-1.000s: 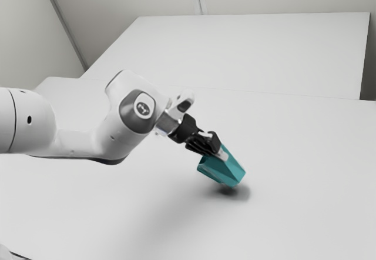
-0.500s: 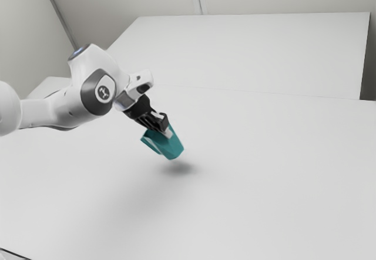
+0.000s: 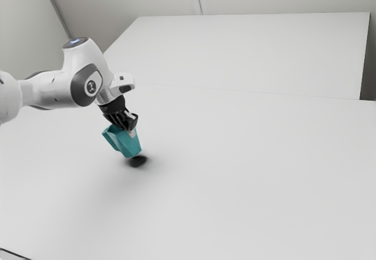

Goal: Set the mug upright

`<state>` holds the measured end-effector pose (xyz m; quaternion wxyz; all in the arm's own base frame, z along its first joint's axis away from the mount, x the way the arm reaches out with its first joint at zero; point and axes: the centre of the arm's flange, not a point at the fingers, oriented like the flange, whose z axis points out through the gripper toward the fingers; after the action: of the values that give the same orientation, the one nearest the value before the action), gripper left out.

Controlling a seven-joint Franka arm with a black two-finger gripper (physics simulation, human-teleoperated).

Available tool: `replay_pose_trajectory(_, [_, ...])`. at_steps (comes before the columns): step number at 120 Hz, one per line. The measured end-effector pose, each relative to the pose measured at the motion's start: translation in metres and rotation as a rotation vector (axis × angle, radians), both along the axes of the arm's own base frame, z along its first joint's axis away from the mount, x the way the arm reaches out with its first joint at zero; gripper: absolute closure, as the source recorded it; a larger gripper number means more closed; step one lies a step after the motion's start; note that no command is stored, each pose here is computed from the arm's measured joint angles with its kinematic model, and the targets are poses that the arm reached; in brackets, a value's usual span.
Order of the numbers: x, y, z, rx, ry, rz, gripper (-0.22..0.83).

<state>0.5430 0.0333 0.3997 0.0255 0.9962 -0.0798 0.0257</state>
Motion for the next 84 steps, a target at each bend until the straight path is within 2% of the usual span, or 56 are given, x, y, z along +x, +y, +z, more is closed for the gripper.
replay_pose_trajectory(13, [0.01, 0.002, -0.007, 0.051, 0.016, -0.007, 0.78])
replay_pose_trajectory(36, [0.023, -0.025, -0.025, 0.133, 0.024, -0.08, 0.78])
replay_pose_trajectory(84, [0.036, -0.023, -0.043, 0.188, 0.008, -0.078, 0.78])
